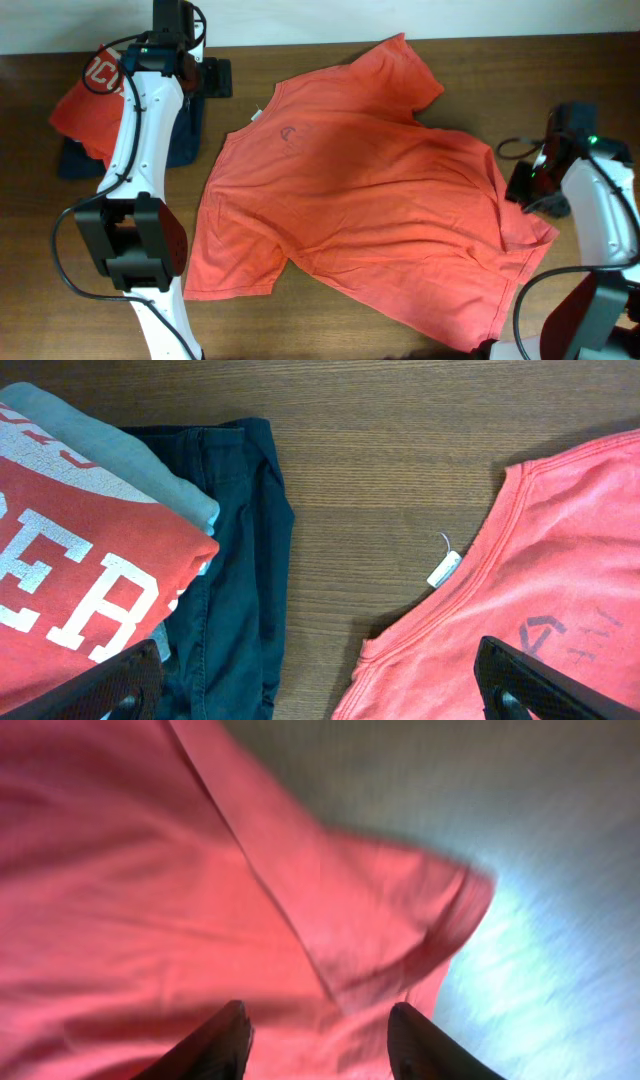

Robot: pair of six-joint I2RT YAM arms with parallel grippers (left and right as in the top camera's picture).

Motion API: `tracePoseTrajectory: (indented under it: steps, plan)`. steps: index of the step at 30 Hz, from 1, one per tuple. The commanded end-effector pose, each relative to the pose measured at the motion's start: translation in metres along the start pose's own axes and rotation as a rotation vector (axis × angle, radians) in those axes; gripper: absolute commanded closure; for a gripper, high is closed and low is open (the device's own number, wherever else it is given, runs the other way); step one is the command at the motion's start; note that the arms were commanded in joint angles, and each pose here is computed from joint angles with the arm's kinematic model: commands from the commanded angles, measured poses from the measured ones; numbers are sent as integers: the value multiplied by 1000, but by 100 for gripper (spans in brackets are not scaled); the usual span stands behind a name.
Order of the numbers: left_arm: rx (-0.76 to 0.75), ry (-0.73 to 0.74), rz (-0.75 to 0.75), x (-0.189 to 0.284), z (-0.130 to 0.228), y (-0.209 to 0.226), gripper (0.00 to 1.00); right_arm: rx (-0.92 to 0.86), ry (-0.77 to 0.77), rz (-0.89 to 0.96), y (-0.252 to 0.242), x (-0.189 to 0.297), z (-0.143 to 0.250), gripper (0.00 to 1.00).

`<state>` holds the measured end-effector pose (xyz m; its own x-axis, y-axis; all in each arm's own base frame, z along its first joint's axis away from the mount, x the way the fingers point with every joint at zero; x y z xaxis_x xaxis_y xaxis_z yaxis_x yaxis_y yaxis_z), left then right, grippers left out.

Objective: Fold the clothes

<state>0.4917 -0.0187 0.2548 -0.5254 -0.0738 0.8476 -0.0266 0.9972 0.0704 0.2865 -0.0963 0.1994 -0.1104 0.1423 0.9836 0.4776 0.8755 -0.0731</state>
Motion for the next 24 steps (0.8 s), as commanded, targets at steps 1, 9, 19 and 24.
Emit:
tracePoseTrajectory:
  steps: [1, 9, 19, 24]
  plan:
    - [7, -31, 9, 13, -5, 1, 1, -129, 94, 10, -1, -30, 21, 60]
    - [7, -31, 9, 12, -5, 1, 1, -377, 168, 49, -27, -57, 43, 69]
    - [7, -31, 9, 12, -5, 1, 1, -483, 205, -61, -38, -70, 49, 68]
    - [7, -31, 9, 13, -5, 1, 1, -516, 203, -58, -37, -77, 54, 67]
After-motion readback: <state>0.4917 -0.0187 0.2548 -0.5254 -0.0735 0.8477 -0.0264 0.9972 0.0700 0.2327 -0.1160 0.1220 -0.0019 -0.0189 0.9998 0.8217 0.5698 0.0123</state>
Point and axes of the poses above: each gripper's point midway between its finger pads, its own x axis back along the fingers, its own y axis along the line the jaws close on, z = x × y, the point moved 10 cm from there along x, back along the fingers
